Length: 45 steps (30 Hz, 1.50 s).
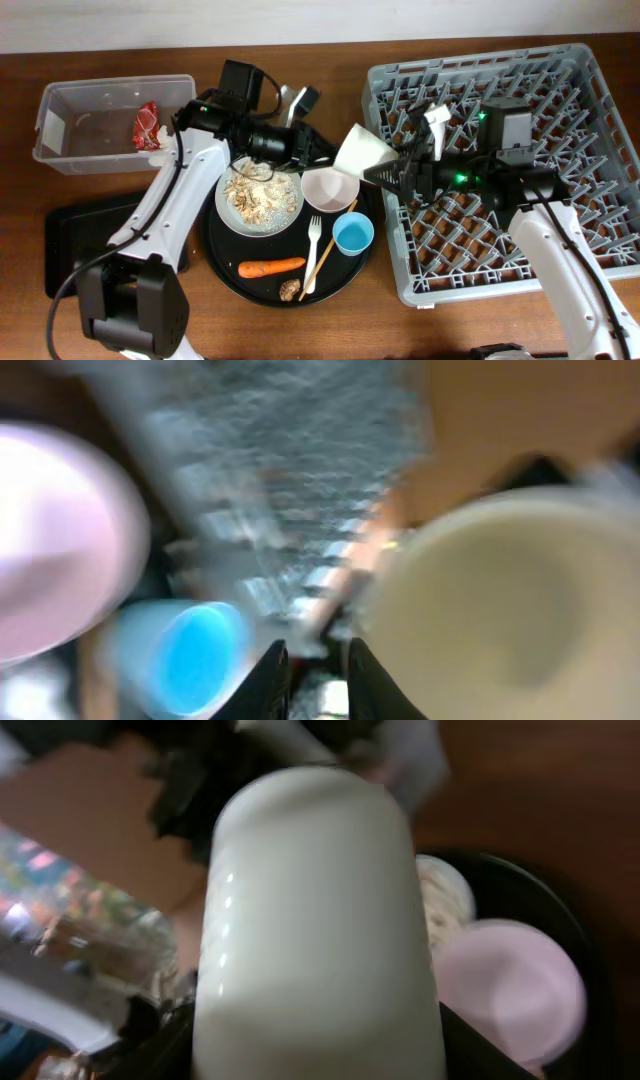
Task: Sort waste into correct bins and load items into the dishwasher rack
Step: 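Hand the white cup to the right gripper over the rack, then place the white cup upside down in the rack with the right gripper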
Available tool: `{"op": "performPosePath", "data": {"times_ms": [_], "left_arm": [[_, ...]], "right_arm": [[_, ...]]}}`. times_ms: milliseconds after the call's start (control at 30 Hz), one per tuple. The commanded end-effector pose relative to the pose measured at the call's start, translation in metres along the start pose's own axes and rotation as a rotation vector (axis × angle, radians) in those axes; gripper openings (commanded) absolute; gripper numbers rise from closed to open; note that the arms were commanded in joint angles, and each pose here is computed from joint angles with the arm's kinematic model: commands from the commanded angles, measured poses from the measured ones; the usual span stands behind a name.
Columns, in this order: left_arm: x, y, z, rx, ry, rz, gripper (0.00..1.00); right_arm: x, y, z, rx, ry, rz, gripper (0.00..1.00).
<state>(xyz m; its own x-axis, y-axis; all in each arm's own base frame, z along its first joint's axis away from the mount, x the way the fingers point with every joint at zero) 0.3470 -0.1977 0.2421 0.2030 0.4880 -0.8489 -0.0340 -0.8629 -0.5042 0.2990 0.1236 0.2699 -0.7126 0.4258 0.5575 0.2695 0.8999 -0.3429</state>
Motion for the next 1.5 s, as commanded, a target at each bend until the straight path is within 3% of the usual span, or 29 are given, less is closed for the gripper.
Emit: {"op": "performPosePath", "data": {"times_ms": [0,200,267,433,667,933,1100,1367,1467], "left_arm": [[0.056,-0.031,-0.001,-0.099,-0.076,-0.513,0.19],[0.100,-0.076,0.021,-0.072,-0.214,-0.894,0.19],[0.113,-0.097,0.030,-0.057,-0.246,-1.056,0.19],[0.119,-0.107,0.032,-0.064,-0.272,-1.095,0.11],[0.119,-0.108,0.032,-0.066,-0.279,-1.095,0.11],[0.119,-0.106,0.032,-0.065,-0.279,-1.084,0.11],[0.119,-0.107,0.032,-0.066,-0.279,-1.083,0.11],[0.119,-0.107,0.032,-0.066,-0.279,-1.084,0.11],[0.119,-0.107,0.032,-0.066,-0.279,-1.084,0.11]], "right_arm": [[-0.019,-0.011,0.003,0.035,0.054,0.276,0.44],[-0.025,-0.057,0.012,0.214,0.179,0.720,0.42],[-0.016,-0.091,0.007,0.275,0.243,0.956,0.41],[-0.007,-0.138,-0.003,0.258,0.324,1.137,0.42],[-0.047,-0.228,0.019,0.082,0.677,1.347,0.43],[-0.104,-0.289,0.066,0.054,0.986,1.421,0.42],[-0.131,-0.295,0.092,0.126,1.106,1.394,0.37],[-0.152,-0.294,0.110,0.204,1.167,1.393,0.38],[-0.156,-0.293,0.113,0.217,1.178,1.386,0.56]]}}
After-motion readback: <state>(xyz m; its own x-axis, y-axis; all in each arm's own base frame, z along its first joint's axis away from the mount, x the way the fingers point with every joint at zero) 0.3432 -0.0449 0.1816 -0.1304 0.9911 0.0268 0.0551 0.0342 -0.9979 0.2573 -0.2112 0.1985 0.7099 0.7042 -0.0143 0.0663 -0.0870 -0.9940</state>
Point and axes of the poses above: each gripper's point midway between its finger pads, its own y axis out along the fingers, its own x axis along the line the jaws close on, z = x × y, the point moved 6 cm from there along -y, back along the fingers, and after that the axes turned 3 degrees about -y, right-handed, at the moved point
